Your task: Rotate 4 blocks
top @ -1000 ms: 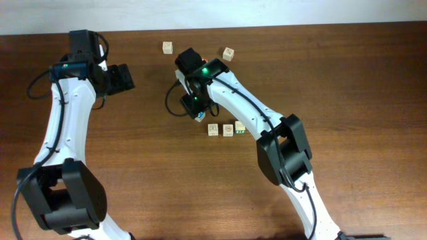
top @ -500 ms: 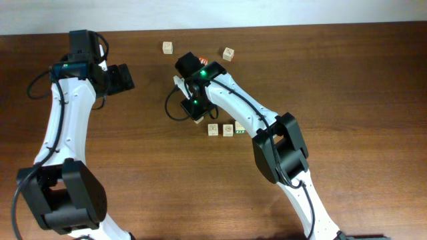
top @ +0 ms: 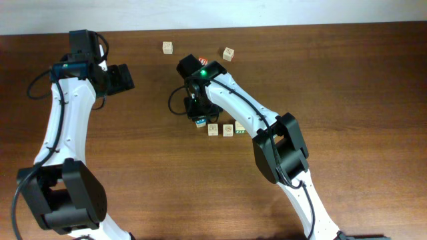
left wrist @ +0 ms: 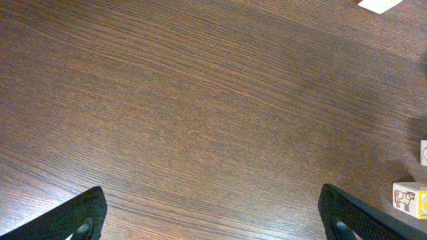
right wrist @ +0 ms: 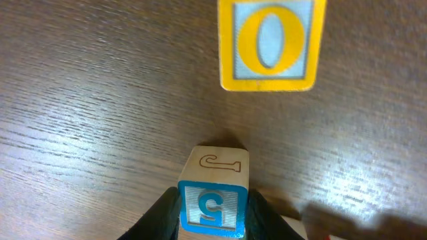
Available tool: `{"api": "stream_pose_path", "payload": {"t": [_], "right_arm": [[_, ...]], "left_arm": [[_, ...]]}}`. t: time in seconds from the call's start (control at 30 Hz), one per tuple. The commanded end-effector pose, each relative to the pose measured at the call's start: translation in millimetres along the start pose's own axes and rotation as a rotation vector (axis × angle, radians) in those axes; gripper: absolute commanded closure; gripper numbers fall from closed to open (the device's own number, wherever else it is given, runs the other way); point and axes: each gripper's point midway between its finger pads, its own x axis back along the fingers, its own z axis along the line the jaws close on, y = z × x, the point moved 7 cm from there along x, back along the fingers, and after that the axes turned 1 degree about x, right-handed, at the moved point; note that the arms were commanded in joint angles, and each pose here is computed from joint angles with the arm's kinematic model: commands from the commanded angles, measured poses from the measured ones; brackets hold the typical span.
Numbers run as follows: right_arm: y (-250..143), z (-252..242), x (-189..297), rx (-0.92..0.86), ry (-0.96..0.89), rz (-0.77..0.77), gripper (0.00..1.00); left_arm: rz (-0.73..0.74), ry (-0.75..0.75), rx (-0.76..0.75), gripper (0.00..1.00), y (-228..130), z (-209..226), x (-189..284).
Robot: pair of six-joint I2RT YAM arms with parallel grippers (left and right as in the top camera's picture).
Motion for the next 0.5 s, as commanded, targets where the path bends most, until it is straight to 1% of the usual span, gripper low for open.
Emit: {"api": "stream_pose_path", "payload": {"t": [0.0, 0.1, 0.3, 0.33, 0.4, 0.43, 0.47], "right_arm": [[-13.1, 4.9, -10.6, -0.093, -0.028, 0.065, 0.7], [-25.8, 15.4, -11.8, -0.105, -0.046, 0.105, 0.7], [-30.8, 15.3, -11.6, -0.144, -0.072, 0.121, 0.7], [-30.0, 13.7, -11.6, -0.144, -0.085, 0.113, 0.69], [-28.4, 11.5, -11.5, -0.141, -0.107, 0.098, 0.62], [-27.5, 11.4, -11.2, -0.129, -0.111, 0.091, 0.6], [-25.3, 12.7, -8.4, -0.099, -0.101, 0.079, 0.57]], "left_arm": [[-0.02, 0.01, 0.008, 0.0, 5.7, 0.8, 4.3], [-0.019, 0.01, 0.008, 0.0, 5.6, 0.8, 4.3], [-0.015, 0.011, 0.007, 0.01, 4.9, 0.7, 4.2], [-0.015, 0.011, 0.007, 0.01, 5.0, 0.7, 4.3], [-0.016, 0.011, 0.007, 0.01, 5.0, 0.7, 4.3], [-0.016, 0.011, 0.007, 0.01, 5.0, 0.7, 4.3], [-0.016, 0.011, 0.007, 0.0, 5.1, 0.7, 4.3]]}}
